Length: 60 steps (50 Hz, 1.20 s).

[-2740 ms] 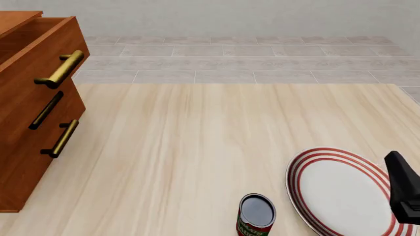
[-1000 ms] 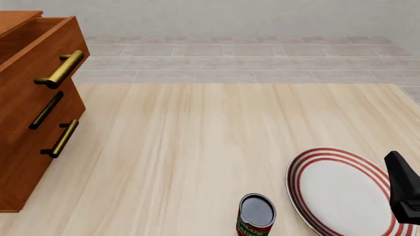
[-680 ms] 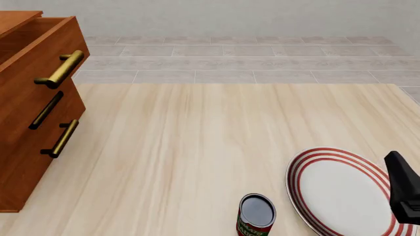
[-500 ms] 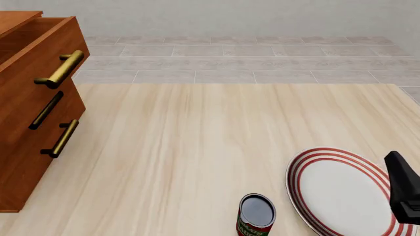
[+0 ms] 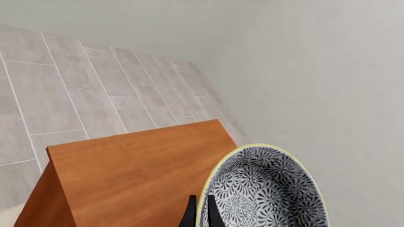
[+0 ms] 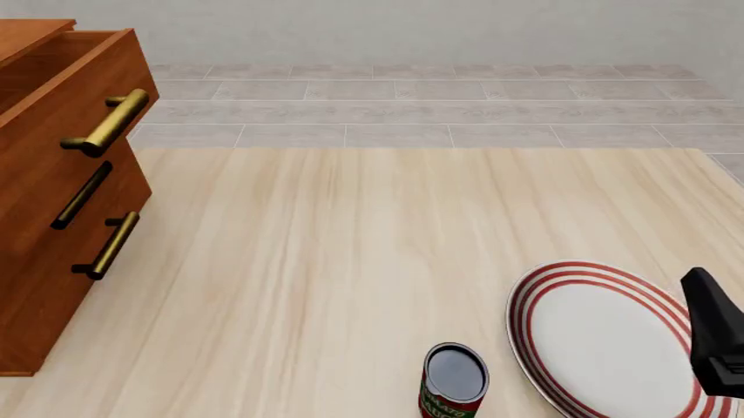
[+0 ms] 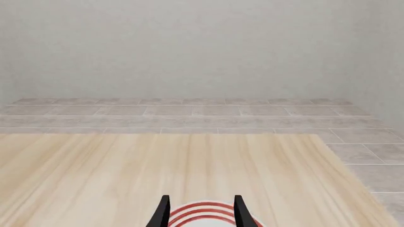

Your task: Put the bowl on top of the cabinet.

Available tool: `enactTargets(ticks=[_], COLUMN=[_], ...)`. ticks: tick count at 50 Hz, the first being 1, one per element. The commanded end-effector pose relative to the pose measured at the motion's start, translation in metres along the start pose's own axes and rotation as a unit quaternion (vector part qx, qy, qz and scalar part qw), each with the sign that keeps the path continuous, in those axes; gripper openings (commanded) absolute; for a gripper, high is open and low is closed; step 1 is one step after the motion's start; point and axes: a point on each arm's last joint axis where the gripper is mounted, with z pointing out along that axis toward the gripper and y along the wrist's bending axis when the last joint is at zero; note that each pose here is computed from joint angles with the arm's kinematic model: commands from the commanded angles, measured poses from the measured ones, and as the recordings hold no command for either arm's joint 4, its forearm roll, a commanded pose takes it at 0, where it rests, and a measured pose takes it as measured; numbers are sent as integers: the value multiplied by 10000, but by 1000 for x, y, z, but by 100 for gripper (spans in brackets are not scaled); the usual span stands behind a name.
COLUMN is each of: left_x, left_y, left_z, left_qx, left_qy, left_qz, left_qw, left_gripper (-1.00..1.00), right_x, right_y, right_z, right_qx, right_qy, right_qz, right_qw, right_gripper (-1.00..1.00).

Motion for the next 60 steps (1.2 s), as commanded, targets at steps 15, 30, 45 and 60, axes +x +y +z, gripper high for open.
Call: enactTargets(ticks=[15,30,45,60], left_x=[3,3,0,-6], left_y=[7,11,15,21], left_z=[13,20,20,21], left_qx=[-77,-131,-175,-255], left_qy=[14,-4,-84,-225], left_qz=[-91,13,0,102], left_qw=[9999,9999,9998,9994], left_gripper=[-100,-100,-100,-100], right_x=[0,0,0,0], right_y=[0,0,0,0], right_z=[0,0,0,0], right_qx=[1,1,-1,0], right_qy=[-1,0,-1,0], right_qz=[0,0,1,0], right_qw=[10000,10000,10000,10000], right_gripper=[100,100,100,100])
